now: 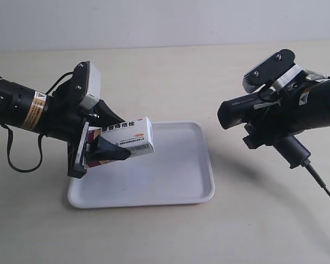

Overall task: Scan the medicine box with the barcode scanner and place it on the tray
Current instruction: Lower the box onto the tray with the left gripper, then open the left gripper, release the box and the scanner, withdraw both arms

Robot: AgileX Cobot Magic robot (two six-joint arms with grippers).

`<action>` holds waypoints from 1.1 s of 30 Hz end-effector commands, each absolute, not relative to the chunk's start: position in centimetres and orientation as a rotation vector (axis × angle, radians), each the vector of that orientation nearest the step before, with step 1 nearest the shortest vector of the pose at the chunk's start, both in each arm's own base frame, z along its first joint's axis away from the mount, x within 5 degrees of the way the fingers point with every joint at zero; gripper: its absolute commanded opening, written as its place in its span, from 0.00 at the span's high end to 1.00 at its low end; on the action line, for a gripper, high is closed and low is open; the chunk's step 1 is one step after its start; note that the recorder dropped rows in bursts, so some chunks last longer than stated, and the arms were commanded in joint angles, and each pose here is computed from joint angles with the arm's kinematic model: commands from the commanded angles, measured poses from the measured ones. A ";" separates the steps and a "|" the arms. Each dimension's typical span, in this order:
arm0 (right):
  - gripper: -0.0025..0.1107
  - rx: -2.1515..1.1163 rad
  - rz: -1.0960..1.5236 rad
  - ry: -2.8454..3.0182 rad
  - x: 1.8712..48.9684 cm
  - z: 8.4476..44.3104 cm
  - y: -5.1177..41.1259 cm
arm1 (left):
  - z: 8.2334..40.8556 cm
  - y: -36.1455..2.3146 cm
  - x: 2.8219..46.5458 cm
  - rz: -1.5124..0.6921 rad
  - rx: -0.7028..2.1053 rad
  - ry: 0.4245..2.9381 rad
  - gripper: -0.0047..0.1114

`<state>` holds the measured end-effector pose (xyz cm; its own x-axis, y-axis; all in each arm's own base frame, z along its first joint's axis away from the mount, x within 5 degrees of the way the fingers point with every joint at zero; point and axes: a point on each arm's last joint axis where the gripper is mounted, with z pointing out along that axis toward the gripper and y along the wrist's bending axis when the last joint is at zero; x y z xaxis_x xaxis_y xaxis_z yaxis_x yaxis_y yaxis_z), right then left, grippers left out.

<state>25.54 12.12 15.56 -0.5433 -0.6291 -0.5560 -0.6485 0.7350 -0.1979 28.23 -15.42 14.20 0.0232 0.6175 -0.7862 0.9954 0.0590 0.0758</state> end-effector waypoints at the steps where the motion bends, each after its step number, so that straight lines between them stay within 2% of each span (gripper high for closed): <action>1: 0.98 -0.978 0.052 2.303 25.4 15.7 12.7 | 14.4 -15.5 28.4 -0.749 1.583 1.695 0.96; 14: 0.98 -0.874 0.077 2.302 26.0 15.4 12.6 | 14.2 -15.8 29.1 -0.795 1.501 1.797 0.96; 27: 0.98 -0.670 0.108 2.462 27.4 10.5 11.7 | 9.7 -18.7 29.5 -0.455 1.425 2.037 0.96; 29: 0.96 -0.662 0.109 2.485 27.3 9.8 11.7 | 9.0 -18.7 29.4 -0.449 1.452 2.039 0.89; 30: 0.90 -0.635 0.113 2.503 27.3 9.5 11.7 | 8.8 -18.7 29.4 -0.451 1.454 2.046 0.76; 31: 0.86 -0.632 0.112 2.516 27.2 9.3 11.7 | 8.7 -18.7 29.4 -0.451 1.457 2.047 0.67; 32: 0.75 -0.627 0.113 2.521 27.2 9.3 11.7 | 8.6 -18.7 29.4 -0.454 1.462 2.047 0.45; 33: 0.65 -0.627 0.113 2.521 27.2 9.3 11.7 | 8.6 -18.7 29.3 -0.459 1.458 2.049 0.30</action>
